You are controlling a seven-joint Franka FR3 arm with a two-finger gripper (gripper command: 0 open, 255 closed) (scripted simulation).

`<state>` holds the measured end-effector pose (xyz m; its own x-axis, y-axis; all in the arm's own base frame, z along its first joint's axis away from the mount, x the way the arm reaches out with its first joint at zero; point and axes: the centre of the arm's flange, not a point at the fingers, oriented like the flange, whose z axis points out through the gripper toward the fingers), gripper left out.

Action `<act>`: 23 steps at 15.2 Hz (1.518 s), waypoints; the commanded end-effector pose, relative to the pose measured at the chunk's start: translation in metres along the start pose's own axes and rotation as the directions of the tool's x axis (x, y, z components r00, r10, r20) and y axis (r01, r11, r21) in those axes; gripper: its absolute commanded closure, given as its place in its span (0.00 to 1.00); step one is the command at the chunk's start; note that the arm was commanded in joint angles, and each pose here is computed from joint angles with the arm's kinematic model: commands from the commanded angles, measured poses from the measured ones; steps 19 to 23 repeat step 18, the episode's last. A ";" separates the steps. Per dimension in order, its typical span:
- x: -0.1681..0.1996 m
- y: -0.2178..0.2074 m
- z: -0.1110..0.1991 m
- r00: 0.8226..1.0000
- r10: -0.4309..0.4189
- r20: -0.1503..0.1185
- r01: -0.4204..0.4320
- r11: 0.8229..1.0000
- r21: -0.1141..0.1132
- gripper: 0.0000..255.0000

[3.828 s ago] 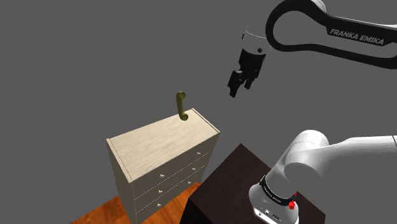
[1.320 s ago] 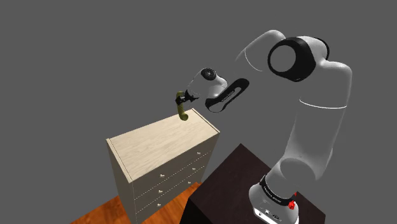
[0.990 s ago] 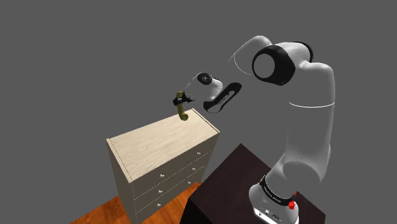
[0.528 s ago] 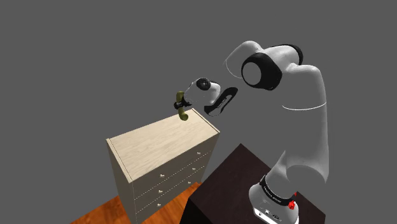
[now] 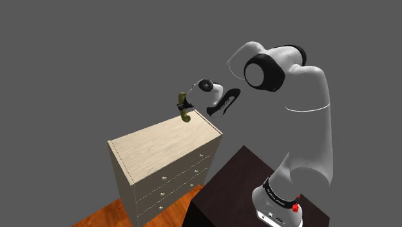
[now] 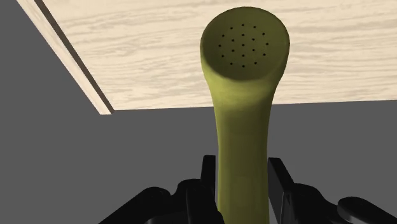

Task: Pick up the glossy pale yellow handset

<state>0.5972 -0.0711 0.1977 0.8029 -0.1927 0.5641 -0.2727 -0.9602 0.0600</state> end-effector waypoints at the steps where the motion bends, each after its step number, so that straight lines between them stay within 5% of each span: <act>1: 0.000 0.001 0.000 1.000 0.000 0.001 0.000 1.000 0.000 1.00; 16: 0.045 0.005 -0.065 1.000 0.000 0.001 0.000 1.000 0.000 1.00; 23: 0.045 0.005 -0.066 1.000 -0.001 0.001 0.001 1.000 0.000 1.00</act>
